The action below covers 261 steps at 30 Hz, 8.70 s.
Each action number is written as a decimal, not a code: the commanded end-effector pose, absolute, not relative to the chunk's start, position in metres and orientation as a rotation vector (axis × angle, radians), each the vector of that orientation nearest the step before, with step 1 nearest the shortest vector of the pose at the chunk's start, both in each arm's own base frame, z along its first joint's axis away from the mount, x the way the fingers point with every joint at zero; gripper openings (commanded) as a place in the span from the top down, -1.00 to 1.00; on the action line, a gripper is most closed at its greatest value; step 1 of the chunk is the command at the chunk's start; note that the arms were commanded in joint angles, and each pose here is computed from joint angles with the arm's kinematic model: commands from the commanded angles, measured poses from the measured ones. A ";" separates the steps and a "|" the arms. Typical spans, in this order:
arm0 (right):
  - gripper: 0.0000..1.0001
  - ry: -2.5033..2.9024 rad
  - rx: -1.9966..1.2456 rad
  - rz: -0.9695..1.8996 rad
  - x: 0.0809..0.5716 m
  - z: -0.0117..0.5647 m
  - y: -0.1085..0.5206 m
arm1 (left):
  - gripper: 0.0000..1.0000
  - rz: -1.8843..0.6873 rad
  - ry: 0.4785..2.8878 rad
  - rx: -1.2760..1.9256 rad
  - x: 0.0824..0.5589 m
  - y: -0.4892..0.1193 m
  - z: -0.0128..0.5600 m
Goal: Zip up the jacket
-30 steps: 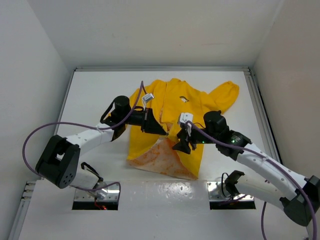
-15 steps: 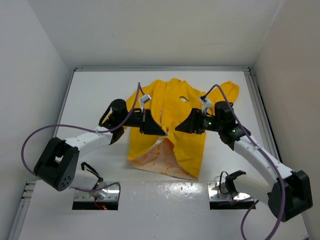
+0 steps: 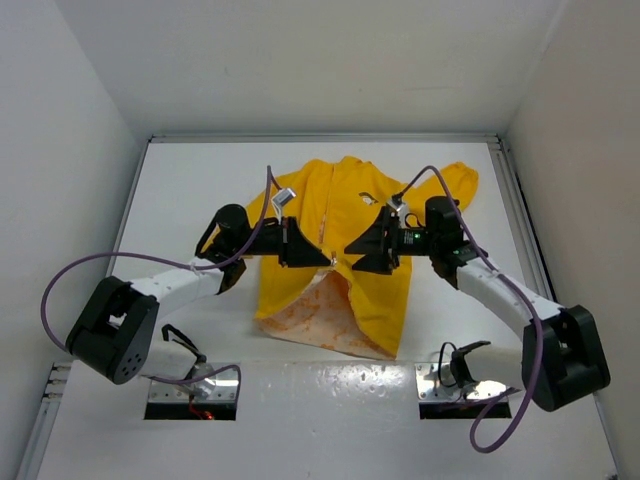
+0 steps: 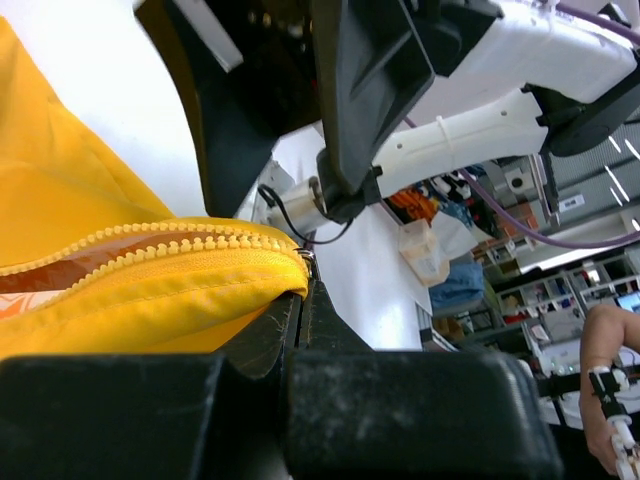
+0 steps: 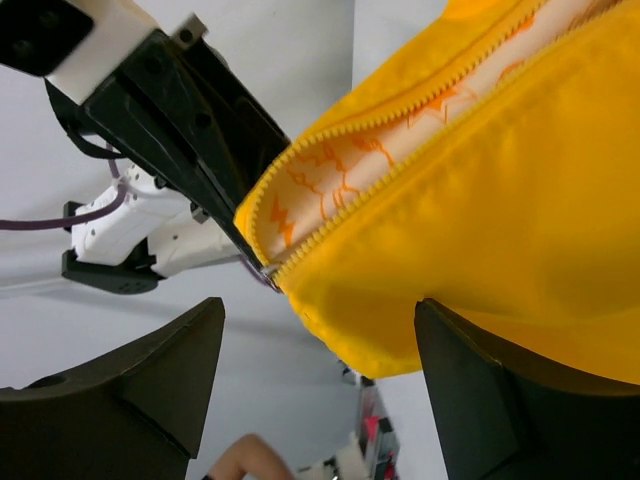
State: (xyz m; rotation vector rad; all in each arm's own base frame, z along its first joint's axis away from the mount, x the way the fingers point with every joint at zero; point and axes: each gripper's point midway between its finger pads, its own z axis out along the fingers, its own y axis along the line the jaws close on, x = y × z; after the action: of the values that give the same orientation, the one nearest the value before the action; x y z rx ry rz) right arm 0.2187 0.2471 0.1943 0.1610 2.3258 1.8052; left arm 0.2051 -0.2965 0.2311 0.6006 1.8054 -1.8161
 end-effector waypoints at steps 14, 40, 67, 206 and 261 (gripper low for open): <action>-0.29 2.311 0.153 2.012 0.216 0.218 0.261 | 1.00 -1.717 1.679 0.602 0.223 -0.296 0.245; 0.68 2.244 -0.005 1.981 0.224 0.226 0.273 | 1.00 -1.716 1.682 0.560 0.232 -0.298 0.248; 1.00 2.159 -0.670 1.679 0.202 0.218 0.271 | 1.00 -1.832 1.685 0.627 0.212 -0.306 0.268; 1.00 3.103 0.047 0.093 0.218 0.016 0.165 | 0.19 -0.663 2.038 0.714 0.494 -0.241 0.126; 0.20 2.399 0.154 1.274 0.200 0.068 0.163 | -0.10 -1.038 2.153 0.606 0.335 -0.237 0.150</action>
State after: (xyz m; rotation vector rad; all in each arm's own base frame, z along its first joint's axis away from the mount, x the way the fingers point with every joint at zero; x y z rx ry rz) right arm 0.1771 0.1498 0.0448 0.2339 2.5879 1.1469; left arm 0.3437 -0.2245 0.1453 0.6138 2.1883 -0.9132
